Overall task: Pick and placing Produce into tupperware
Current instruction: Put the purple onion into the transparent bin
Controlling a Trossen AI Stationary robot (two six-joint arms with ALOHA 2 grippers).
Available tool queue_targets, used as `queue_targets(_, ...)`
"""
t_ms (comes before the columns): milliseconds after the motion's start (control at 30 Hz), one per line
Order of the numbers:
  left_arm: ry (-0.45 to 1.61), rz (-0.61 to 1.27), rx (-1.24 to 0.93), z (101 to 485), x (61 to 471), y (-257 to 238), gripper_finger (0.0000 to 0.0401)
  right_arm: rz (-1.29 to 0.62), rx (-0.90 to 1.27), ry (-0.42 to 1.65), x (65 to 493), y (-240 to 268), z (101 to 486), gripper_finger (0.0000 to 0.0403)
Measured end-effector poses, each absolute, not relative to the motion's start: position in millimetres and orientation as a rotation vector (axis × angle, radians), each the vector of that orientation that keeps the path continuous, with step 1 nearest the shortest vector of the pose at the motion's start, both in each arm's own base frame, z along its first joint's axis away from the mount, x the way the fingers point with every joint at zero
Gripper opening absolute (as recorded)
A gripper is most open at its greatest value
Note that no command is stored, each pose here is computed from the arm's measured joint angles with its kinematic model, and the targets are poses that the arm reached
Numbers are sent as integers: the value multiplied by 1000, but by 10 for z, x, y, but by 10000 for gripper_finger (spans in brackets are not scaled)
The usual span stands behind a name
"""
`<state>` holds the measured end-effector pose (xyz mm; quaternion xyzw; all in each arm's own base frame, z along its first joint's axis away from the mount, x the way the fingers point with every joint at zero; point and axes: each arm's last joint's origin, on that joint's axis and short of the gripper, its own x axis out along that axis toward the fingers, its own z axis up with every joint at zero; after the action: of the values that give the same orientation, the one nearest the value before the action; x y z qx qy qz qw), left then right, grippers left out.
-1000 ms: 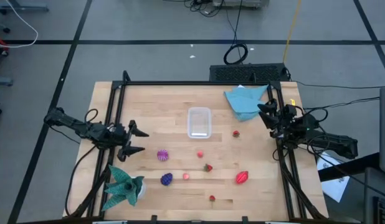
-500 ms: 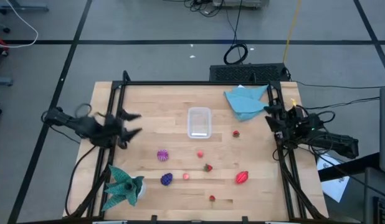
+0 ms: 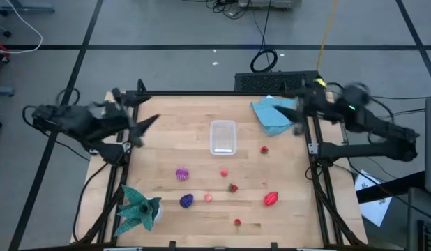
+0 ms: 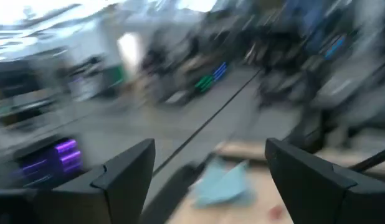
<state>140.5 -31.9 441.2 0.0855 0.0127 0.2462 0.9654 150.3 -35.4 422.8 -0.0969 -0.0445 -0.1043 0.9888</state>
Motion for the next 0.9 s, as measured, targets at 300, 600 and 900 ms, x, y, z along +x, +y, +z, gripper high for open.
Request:
queue_targets(300,488,664,124,4603,2285,-314,308,-909,-409,523,1826,-678,4469,183)
queue_targets(600,946,716,-257,4133,2729,-139,308,-1009,-391,685,1734,-765,4342,183)
queue_targets(900,1247,718,-388,3550,3191,-278,308,-1077,-338,698,1616,-851,4341,183)
